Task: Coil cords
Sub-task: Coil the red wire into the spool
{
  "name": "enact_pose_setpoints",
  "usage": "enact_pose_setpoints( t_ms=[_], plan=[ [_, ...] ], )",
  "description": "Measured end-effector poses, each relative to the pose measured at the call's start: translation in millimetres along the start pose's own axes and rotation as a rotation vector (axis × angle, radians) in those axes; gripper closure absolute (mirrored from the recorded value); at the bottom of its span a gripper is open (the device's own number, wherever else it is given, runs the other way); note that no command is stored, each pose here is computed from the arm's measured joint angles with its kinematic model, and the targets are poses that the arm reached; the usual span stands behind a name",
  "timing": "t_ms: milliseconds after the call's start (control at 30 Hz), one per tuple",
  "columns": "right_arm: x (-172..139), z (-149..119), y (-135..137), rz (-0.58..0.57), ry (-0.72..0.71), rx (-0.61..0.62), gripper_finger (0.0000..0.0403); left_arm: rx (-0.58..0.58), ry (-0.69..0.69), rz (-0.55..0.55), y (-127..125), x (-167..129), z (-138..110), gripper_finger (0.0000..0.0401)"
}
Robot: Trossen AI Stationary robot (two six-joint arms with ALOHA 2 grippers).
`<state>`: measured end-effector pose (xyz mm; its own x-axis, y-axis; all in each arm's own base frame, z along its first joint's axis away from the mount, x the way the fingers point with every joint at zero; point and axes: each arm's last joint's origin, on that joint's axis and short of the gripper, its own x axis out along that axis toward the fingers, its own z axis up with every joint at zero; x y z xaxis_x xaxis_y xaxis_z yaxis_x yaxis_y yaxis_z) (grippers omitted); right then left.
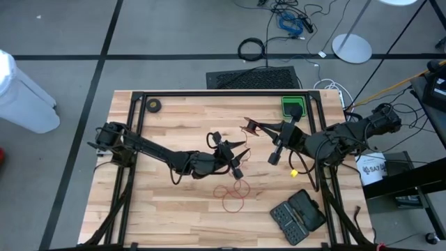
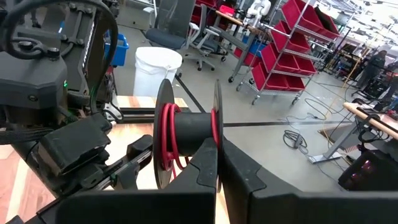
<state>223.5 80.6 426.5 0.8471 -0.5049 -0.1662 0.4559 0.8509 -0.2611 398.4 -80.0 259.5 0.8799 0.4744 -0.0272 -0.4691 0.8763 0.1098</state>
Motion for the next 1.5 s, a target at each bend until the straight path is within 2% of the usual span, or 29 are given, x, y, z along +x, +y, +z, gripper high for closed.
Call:
enact_pose_setpoints(
  t_ms=[767,1367,1500],
  plan=[
    [-0.1,0.1,-0.1,0.0,0.0,-0.006,0.0403,0.003,0.005,0.015,5.8,4.8,-0.9,0.0261],
    [-0.1,0.1,-0.1,0.0,0.0,-0.007,0.0403,0.038,0.0,-0.038,4.5,5.1,-0.8,0.0387],
    [-0.1,0.1,-0.1,0.0,0.0,-0.007,0.0403,0.047,-0.006,-0.079,3.6,5.2,-0.6,0.0395]
  ],
)
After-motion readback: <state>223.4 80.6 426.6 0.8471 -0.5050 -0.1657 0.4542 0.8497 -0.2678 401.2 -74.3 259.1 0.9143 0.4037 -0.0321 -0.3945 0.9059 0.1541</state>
